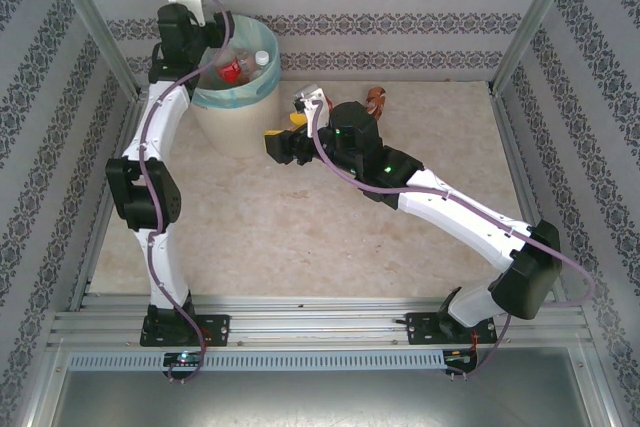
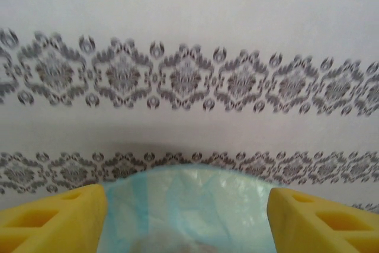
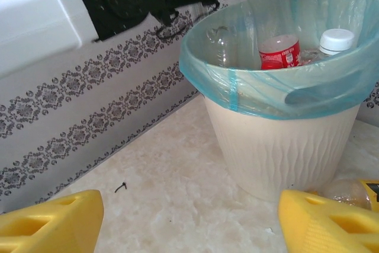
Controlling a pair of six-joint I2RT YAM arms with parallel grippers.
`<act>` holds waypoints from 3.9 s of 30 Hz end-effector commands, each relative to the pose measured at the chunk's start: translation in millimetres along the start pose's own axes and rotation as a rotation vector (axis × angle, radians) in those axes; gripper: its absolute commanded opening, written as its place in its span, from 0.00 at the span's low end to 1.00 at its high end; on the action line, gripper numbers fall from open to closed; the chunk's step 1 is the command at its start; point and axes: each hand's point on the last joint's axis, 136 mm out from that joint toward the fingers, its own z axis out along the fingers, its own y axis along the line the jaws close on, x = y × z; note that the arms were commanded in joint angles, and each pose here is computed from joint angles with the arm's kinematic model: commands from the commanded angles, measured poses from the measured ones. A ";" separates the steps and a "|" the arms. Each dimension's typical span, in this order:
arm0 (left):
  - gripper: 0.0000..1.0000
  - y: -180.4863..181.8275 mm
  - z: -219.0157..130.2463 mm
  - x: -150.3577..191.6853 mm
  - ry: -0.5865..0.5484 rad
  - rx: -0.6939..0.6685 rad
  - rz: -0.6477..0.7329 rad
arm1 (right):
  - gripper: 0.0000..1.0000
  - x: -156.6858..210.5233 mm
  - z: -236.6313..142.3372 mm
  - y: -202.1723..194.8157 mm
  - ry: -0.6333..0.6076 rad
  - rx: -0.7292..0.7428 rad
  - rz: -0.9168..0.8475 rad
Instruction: Put the plastic bottles in the bin
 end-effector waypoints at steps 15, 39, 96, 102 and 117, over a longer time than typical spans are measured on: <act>0.43 9.5 -31.3 -11.1 0.122 -0.083 -0.016 | 0.75 7.5 1.8 10.5 0.031 -0.021 0.050; 0.09 55.9 -24.6 64.7 0.440 -0.063 -0.242 | 0.72 20.3 17.9 17.9 0.082 -0.042 0.098; 0.24 -13.6 -111.4 -14.9 0.254 0.076 -0.152 | 0.84 45.3 -53.9 -186.0 0.148 0.540 0.258; 0.17 -31.9 -76.0 32.0 0.392 0.155 -0.180 | 0.83 81.9 -39.7 -227.6 0.237 0.598 0.346; 0.19 9.1 -47.7 72.5 0.488 0.058 -0.268 | 0.86 122.3 -27.9 -236.9 0.332 0.604 0.403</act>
